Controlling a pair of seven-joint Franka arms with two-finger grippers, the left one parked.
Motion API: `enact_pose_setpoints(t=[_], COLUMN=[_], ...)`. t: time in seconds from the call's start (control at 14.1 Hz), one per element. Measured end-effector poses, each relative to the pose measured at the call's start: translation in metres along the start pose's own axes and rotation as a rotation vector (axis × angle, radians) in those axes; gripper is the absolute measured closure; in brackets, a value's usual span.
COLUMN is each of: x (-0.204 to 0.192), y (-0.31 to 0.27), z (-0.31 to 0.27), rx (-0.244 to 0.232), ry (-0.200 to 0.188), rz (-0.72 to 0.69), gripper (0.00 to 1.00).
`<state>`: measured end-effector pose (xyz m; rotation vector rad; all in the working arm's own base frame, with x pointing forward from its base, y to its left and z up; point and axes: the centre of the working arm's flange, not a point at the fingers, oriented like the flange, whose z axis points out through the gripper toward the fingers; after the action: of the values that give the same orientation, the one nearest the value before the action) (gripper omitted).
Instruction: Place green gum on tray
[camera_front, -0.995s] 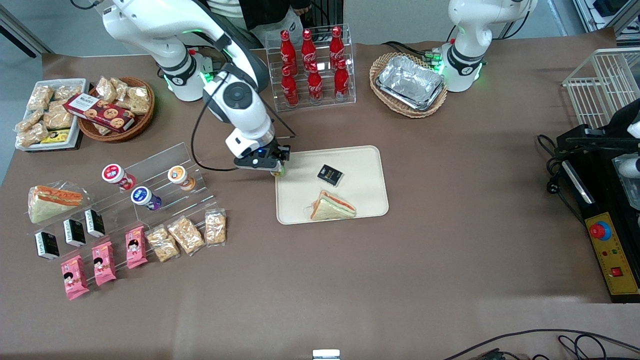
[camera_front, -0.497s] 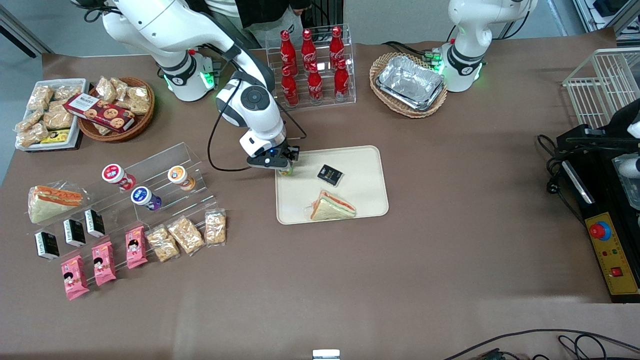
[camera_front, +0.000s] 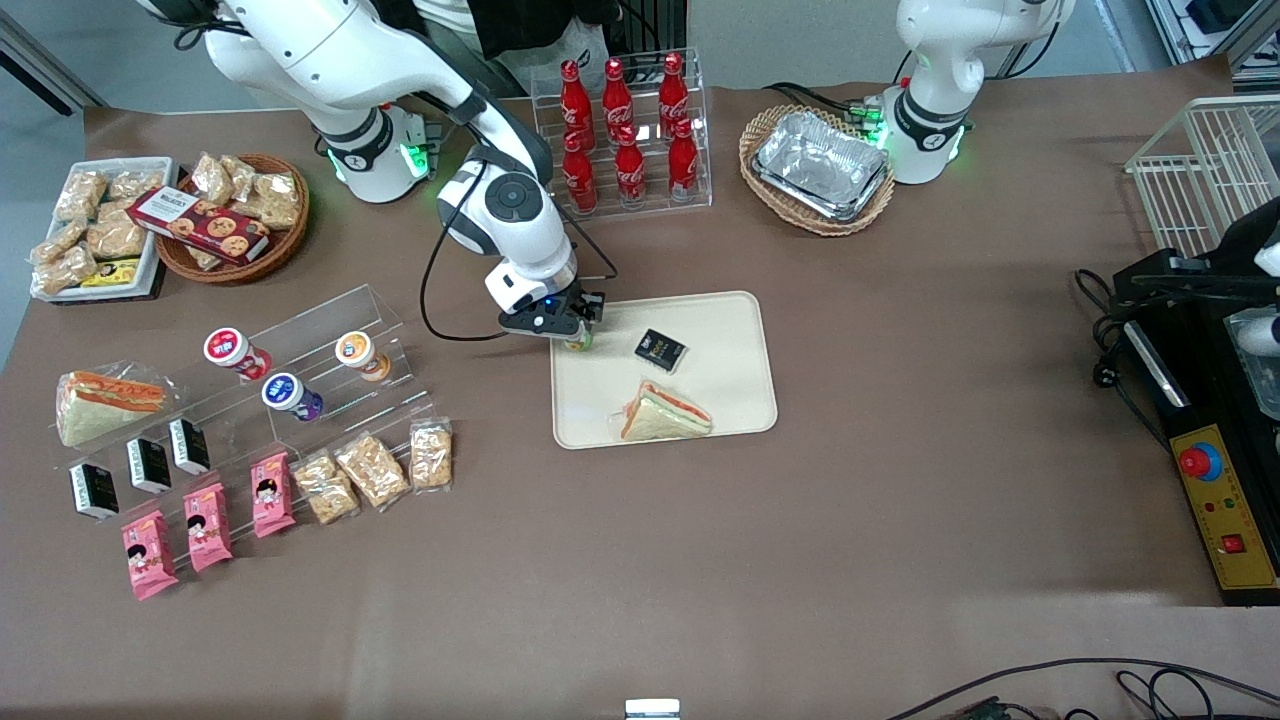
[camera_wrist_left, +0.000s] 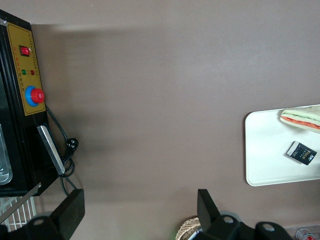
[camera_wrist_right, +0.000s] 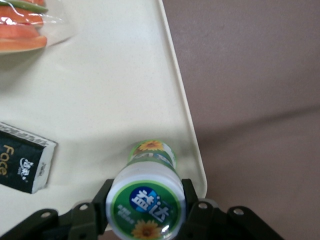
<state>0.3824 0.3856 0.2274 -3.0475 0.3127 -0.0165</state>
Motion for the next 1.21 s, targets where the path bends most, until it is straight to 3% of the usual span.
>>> enact_pose_setpoints(t=[0.14,0.43,0.57,0.78,0.85,1.07,1.21], x=[0.001,0.007,0.013,0.019,0.021,0.031,0.051], y=[0.0,-0.003,-0.005,0.002,0.005,0.02,0.044], z=[0.002,-0.006,-0.024,-0.068,-0.084,-0.126,-0.152], rx=[0.005,0.019,0.011,-0.059,-0.071,-0.078,-0.101], ry=[-0.001,0.014,0.038,0.079,0.076,-0.009,-0.017], rz=[0.009,0.018,0.019,0.03,0.033,0.009,-0.038], gripper=[0.33,0.0,0.0,0.0,0.0,0.0,0.0])
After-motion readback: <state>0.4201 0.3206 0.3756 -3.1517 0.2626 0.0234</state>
